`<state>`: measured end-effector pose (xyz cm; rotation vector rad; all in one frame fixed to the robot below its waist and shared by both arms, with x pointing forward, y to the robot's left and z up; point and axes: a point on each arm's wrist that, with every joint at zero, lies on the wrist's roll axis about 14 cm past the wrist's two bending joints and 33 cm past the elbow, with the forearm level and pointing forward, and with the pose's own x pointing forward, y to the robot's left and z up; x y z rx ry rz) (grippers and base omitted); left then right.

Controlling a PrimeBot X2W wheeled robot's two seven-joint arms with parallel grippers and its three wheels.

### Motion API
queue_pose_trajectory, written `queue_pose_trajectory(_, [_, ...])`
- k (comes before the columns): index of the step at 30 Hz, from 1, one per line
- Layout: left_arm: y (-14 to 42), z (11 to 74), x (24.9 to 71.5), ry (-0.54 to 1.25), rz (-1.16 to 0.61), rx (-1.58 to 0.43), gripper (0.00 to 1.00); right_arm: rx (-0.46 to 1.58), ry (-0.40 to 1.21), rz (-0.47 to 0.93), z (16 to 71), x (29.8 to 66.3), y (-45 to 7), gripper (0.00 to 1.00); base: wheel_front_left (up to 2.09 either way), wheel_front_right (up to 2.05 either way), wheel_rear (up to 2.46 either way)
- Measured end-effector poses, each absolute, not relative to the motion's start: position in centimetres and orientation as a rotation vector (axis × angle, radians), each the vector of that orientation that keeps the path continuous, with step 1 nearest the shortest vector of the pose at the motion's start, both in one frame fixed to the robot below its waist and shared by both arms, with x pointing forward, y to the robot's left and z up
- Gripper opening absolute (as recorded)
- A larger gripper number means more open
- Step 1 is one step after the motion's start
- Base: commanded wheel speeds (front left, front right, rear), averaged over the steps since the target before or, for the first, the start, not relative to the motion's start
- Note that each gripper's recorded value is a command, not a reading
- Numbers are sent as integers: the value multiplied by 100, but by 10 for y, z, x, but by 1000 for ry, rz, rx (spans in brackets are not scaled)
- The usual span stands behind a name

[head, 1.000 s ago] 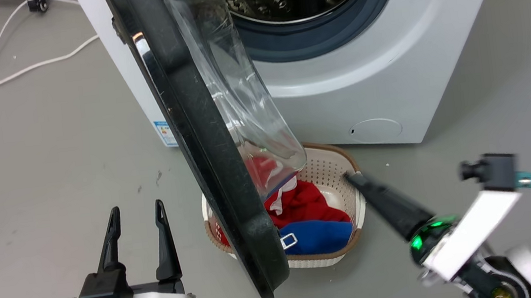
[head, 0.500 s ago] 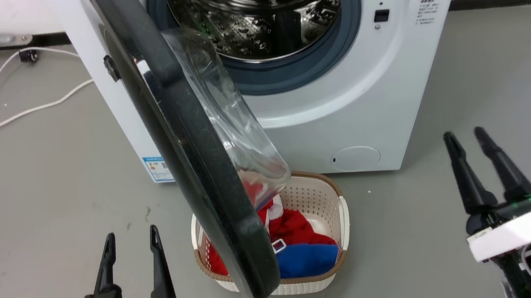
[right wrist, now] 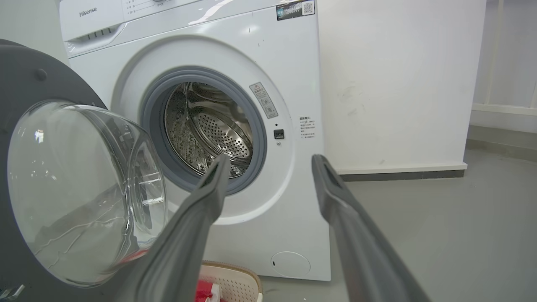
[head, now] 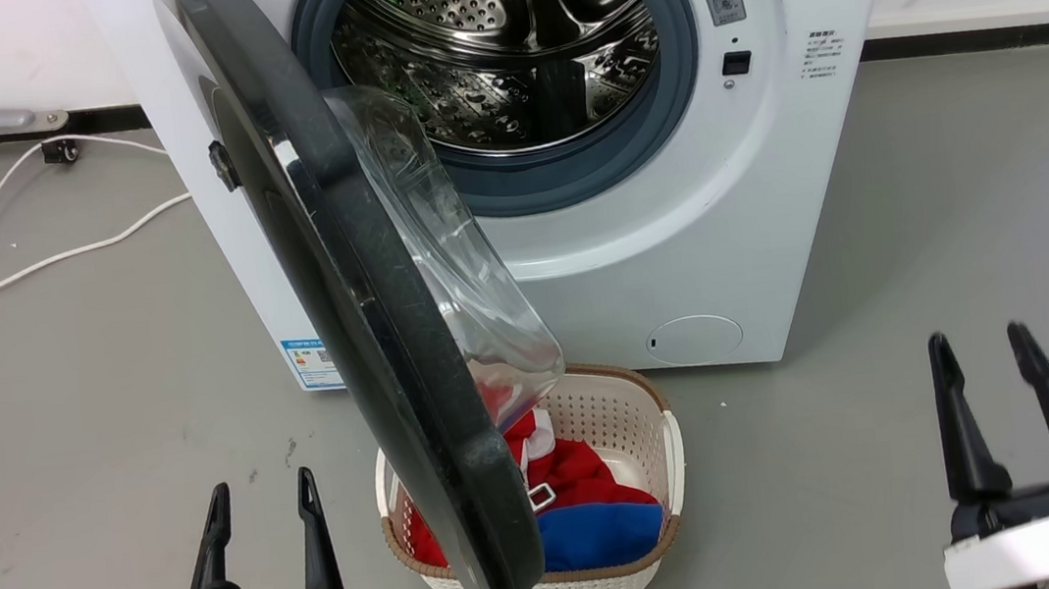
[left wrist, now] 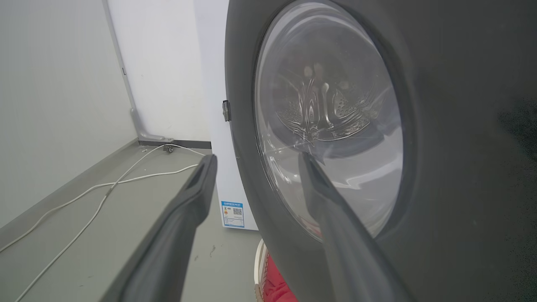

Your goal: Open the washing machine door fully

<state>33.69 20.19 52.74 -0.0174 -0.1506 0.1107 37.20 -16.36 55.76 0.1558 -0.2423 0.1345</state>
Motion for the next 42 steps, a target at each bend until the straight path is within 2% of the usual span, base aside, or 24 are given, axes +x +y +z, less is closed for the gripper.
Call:
queue_pose_trajectory(8, [202,526,335,-148,111,-18,100,115,-157,127,530,351,-161,100,0,0,0])
queue_pose_trajectory(32, [208,512,330,-105,142,-36,100,90,-150,133,528,338,-160,100,0,0,0])
queue_pose_trajectory(33, [209,512,330,-103,143,-36,35,90,-149,133,528,338,-160,100,0,0,0])
queue_pose_trajectory(34, [210,514,330,-108,149,-35,35,90,-148,132,528,338,-160,100,0,0,0])
queue_pose_trajectory(35, [212,515,330,-113,155,-36,0,91,-148,131,528,337,-161,100,0,0,0])
queue_pose_trajectory(42, [226,554,334,-233,203,-19,0,92,-147,126,527,338,-162,100,0,0,0])
